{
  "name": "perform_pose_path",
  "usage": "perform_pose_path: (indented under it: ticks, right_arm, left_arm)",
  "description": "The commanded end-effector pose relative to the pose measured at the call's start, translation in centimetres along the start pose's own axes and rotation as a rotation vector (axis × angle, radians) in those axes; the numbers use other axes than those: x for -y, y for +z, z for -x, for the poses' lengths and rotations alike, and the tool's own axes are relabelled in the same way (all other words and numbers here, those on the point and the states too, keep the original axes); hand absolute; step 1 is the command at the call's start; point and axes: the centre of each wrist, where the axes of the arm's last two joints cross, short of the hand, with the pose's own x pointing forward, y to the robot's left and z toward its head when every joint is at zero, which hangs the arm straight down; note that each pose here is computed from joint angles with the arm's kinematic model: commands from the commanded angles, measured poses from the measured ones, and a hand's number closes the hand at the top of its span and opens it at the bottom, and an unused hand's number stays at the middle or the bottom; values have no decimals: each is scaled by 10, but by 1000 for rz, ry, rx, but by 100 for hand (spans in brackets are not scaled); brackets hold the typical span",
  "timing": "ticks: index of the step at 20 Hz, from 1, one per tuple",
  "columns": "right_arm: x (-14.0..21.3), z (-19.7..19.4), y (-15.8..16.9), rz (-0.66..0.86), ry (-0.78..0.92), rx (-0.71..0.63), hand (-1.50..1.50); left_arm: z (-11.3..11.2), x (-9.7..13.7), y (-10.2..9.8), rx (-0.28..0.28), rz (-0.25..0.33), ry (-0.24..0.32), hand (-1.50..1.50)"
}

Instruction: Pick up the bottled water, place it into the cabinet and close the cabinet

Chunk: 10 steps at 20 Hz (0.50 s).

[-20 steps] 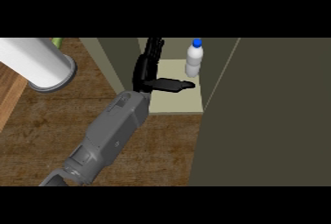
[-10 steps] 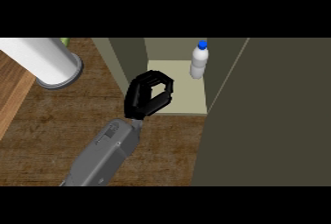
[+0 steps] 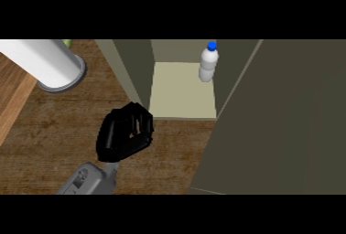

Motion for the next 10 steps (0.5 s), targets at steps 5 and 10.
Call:
perform_pose_path:
  ticks: [5, 10]
  right_arm:
    - [-41, -21, -10, -125, -53, 25, 150]
    - [-65, -27, -33, -174, -93, 49, 150]
  left_arm:
    - [-37, -41, 63, 17, -25, -21, 150]
    - [-50, -54, 82, 24, -55, -17, 150]
